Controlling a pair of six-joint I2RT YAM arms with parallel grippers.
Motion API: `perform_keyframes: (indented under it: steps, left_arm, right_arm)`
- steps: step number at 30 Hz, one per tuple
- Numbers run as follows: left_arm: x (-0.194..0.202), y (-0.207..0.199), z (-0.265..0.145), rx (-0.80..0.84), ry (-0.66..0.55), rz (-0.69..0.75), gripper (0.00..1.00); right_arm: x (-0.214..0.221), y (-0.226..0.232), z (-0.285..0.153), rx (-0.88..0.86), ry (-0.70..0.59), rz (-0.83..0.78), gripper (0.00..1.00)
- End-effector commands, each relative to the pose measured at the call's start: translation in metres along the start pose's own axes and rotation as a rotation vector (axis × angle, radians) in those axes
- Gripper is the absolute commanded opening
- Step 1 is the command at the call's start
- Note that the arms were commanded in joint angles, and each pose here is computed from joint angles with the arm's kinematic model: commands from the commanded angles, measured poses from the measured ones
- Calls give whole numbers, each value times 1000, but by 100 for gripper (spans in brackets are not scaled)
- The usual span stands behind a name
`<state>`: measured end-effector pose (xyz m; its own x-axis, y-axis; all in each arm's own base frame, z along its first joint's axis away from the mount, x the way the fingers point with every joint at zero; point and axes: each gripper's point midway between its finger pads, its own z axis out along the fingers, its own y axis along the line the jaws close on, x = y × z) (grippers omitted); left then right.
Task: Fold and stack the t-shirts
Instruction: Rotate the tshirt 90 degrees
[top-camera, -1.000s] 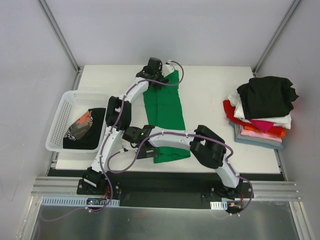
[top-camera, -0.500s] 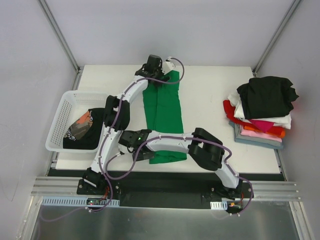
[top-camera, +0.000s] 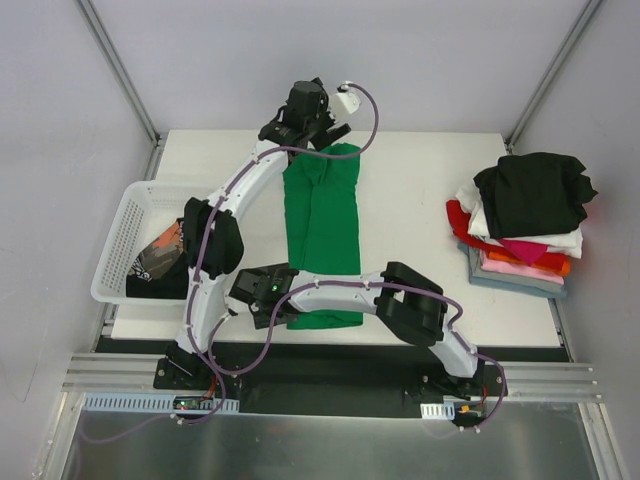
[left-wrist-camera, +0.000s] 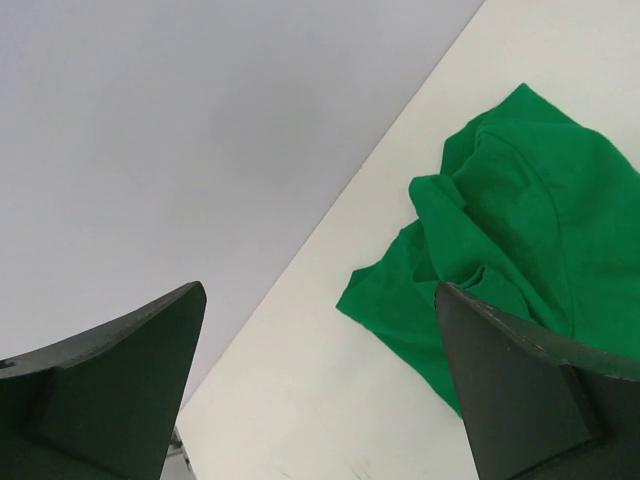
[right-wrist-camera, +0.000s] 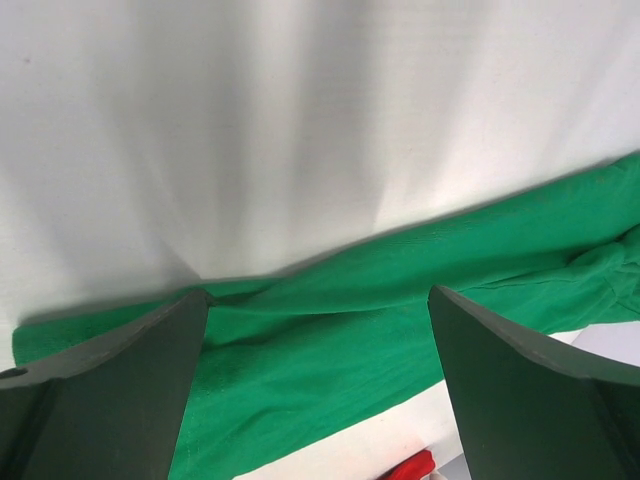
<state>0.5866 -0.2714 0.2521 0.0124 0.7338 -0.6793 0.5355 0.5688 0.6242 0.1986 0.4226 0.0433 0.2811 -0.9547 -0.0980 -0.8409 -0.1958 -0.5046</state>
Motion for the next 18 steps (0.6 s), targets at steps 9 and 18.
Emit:
perform_keyframes:
  steps: [9, 18]
  left_arm:
    - [15, 8, -17, -38, 61, 0, 100]
    - [6, 31, -64, -105, 66, -39, 99]
  right_arm:
    - [-14, -32, -31, 139, -57, 66, 96]
    - [-15, -61, -76, 262, -88, 106, 96]
